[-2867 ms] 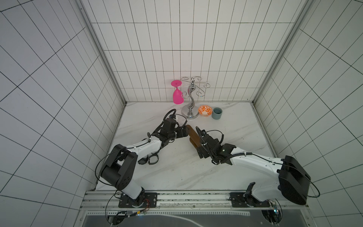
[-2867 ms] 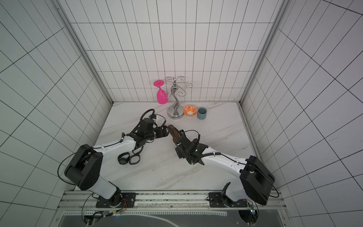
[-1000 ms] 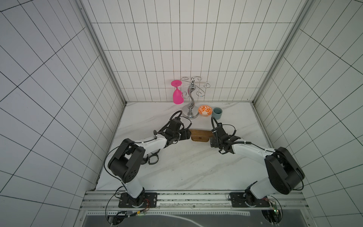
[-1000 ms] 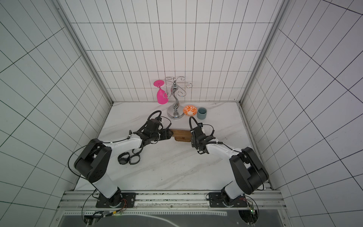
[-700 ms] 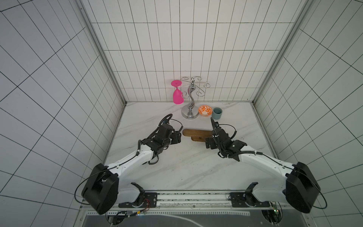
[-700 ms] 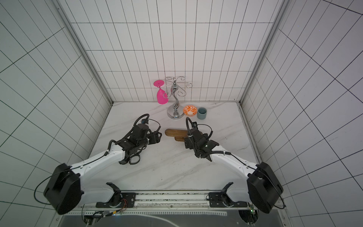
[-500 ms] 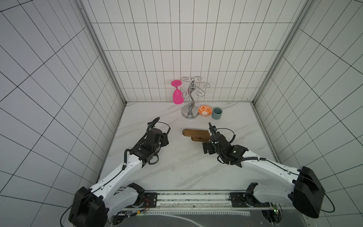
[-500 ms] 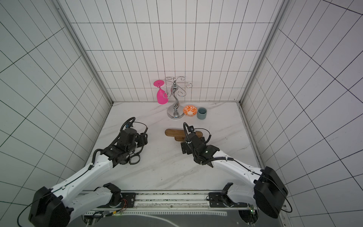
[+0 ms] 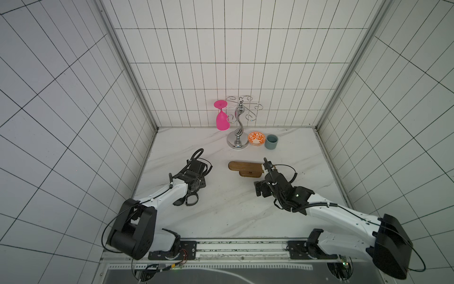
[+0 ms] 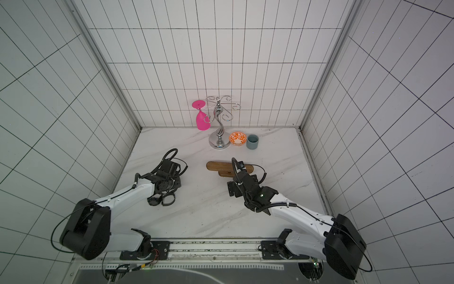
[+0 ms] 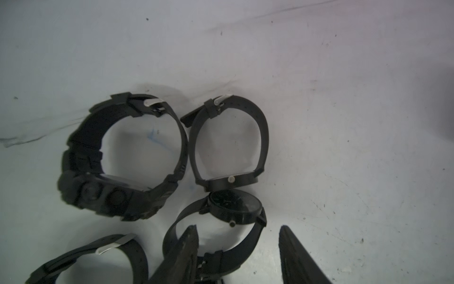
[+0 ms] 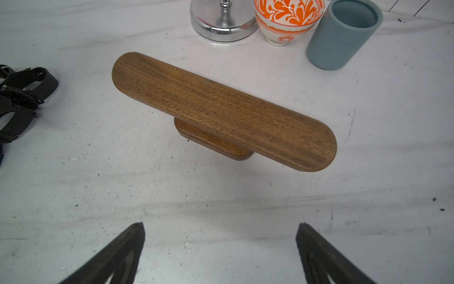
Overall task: Place watch on stand
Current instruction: Pick up the watch at the center of the board.
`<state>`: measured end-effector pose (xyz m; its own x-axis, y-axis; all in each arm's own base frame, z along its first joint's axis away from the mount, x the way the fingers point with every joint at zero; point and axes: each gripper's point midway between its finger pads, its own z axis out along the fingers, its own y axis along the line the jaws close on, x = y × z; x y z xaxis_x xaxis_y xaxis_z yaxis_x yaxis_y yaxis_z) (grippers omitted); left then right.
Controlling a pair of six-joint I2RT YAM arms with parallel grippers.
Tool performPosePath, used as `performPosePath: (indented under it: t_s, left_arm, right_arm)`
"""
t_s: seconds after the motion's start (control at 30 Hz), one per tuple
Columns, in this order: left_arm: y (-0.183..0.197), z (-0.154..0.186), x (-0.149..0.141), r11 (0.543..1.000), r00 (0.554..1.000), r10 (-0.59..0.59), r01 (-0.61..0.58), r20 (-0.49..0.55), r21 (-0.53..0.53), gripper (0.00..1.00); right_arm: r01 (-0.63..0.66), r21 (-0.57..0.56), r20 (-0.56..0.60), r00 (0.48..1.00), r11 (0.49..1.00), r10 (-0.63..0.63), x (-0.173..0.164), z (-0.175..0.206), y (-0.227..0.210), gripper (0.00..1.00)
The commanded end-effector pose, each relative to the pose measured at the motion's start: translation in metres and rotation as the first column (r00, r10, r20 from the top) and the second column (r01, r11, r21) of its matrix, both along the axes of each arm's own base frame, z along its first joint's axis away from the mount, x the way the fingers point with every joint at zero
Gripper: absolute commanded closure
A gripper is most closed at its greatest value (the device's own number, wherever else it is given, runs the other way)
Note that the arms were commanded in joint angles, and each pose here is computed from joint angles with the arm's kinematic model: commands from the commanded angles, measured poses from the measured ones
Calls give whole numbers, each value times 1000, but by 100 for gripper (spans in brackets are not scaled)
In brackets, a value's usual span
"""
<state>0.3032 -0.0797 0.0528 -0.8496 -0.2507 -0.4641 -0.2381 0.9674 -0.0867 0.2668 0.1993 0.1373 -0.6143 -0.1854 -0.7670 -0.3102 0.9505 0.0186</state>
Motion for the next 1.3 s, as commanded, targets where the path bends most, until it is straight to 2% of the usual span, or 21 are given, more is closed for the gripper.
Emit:
performPosePath:
  t_s: [0.0,0.3,0.53,0.83,1.0,1.1,1.17,1.27]
  left_arm:
    - [-9,0,7,1000,1000,-26,26,-4,-13,48]
    - [-14,-17,13,998,998,-49,50,-46,23,52]
    - [-18,-18,17,987,995,-80,87,-58,133,60]
    - [-21,-20,17,983,994,-95,103,-59,153,87]
    - [-26,-21,17,984,993,-110,116,-51,137,98]
    - [-34,-9,19,988,992,-123,122,9,95,100]
    - [-44,4,21,987,986,-152,148,71,59,100]
    - [-61,32,21,977,961,-212,211,180,28,100]
  right_arm:
    - [15,-17,-20,1000,1000,-15,-8,-17,-8,2]
    - [14,-24,-24,1000,1000,-14,-8,-22,-8,2]
    - [5,-28,-28,1000,1000,-6,-6,-23,-5,3]
    - [16,-10,-11,1000,1000,-16,-6,-13,-6,3]
    - [30,-9,-13,999,1000,-30,-6,-11,-8,4]
    - [41,5,-7,999,999,-41,-6,-8,-8,5]
    - [93,4,9,996,996,-93,-4,-4,-17,7]
    - [154,29,42,987,988,-155,-4,8,-28,8]
